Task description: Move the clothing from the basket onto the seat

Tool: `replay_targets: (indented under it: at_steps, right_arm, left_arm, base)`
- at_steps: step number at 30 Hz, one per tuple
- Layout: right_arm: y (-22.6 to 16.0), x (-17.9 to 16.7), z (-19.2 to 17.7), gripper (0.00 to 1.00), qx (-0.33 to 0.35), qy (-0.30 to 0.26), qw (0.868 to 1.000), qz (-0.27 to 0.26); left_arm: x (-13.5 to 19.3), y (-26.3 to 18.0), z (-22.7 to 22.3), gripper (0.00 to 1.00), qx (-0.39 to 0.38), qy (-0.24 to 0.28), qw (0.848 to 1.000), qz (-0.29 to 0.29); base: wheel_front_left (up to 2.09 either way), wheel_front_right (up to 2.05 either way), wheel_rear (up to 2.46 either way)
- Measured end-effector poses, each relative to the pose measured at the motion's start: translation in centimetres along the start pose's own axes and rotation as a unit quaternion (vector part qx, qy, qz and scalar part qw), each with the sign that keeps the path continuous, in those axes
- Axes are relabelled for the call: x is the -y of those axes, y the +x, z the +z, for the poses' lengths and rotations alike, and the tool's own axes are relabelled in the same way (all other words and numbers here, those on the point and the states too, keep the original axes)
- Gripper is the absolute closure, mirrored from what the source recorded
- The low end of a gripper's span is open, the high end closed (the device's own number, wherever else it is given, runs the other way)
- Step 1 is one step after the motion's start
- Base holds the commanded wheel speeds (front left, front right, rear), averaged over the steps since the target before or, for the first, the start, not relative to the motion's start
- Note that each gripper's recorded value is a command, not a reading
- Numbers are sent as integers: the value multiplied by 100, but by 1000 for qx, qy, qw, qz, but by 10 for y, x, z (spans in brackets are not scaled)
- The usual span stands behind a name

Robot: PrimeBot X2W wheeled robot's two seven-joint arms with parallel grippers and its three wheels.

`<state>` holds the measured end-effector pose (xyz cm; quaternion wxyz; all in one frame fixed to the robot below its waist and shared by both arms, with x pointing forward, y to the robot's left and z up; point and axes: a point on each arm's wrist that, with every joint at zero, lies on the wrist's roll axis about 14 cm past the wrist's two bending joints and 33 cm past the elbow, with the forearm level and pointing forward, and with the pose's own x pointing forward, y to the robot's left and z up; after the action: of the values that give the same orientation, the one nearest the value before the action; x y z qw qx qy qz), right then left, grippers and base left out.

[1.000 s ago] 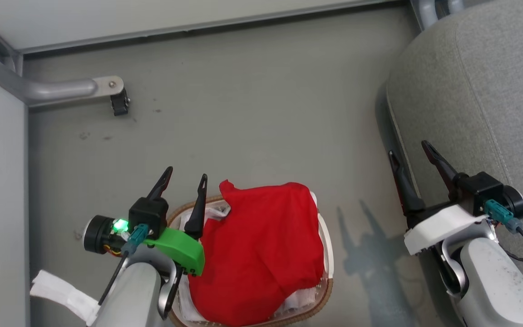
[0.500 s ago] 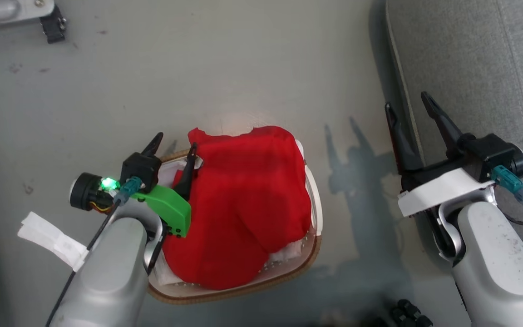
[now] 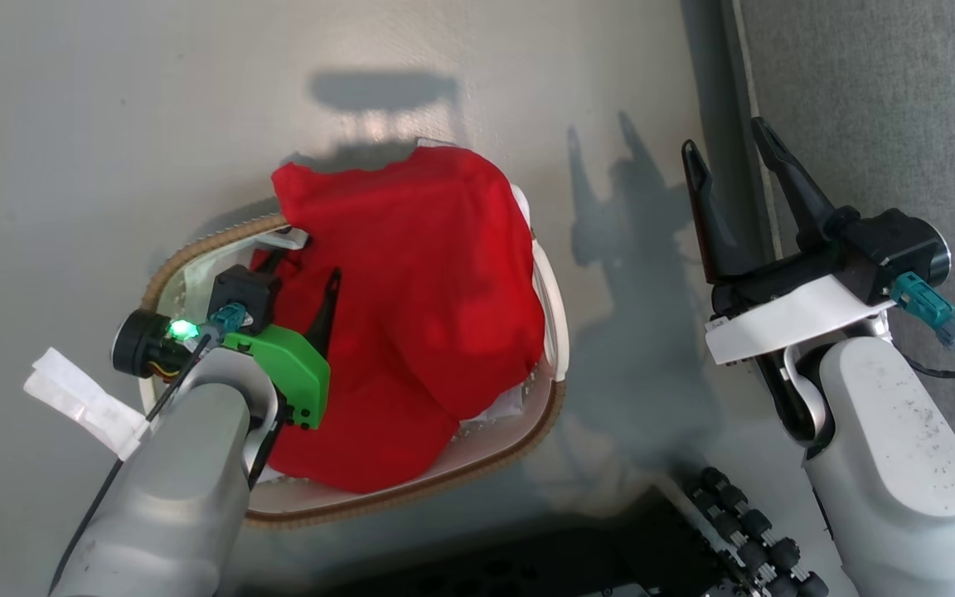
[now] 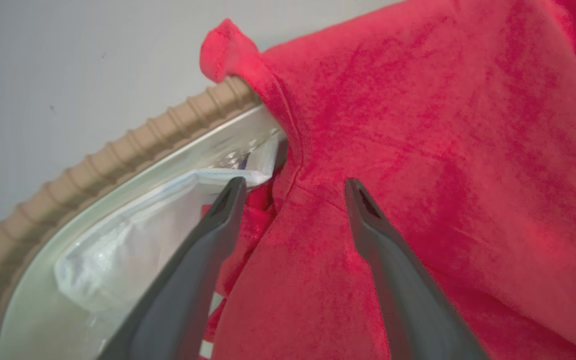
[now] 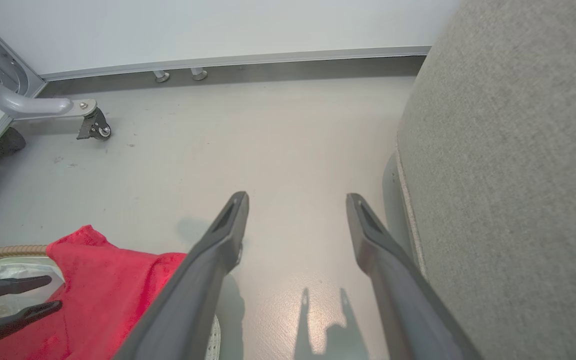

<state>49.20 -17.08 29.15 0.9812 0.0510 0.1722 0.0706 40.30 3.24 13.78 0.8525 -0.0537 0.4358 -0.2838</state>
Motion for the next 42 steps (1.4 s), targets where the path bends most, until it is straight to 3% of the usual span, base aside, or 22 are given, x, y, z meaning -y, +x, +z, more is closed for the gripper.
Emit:
replay_targets:
  at_steps: [16,17,18,19,29,42]
  right_arm:
    - [-4,15,-30,0,-37,-3,999,-18]
    - [-4,15,-30,0,-37,-3,999,-18]
    - [-5,14,-30,0,-38,-3,999,-17]
    - [-5,13,-29,0,-38,-2,999,-17]
    - [-15,9,-3,0,-18,-3,1000,-16]
    - [-53,0,49,0,29,2,999,-17]
  left_arm:
    - [15,25,-28,0,-46,-18,998,-42]
    - [16,25,-29,18,-47,-25,998,-42]
    - [19,24,-30,73,-49,-26,997,-44]
    - [20,23,-29,100,-50,-30,997,-45]
    - [35,2,-10,100,-33,-62,996,-46]
    - [50,-55,46,100,62,-94,993,-23]
  base:
    - [0,0,0]
    - [0,0,0]
    - [0,0,0]
    - [0,0,0]
    - [0,0,0]
    - [0,0,0]
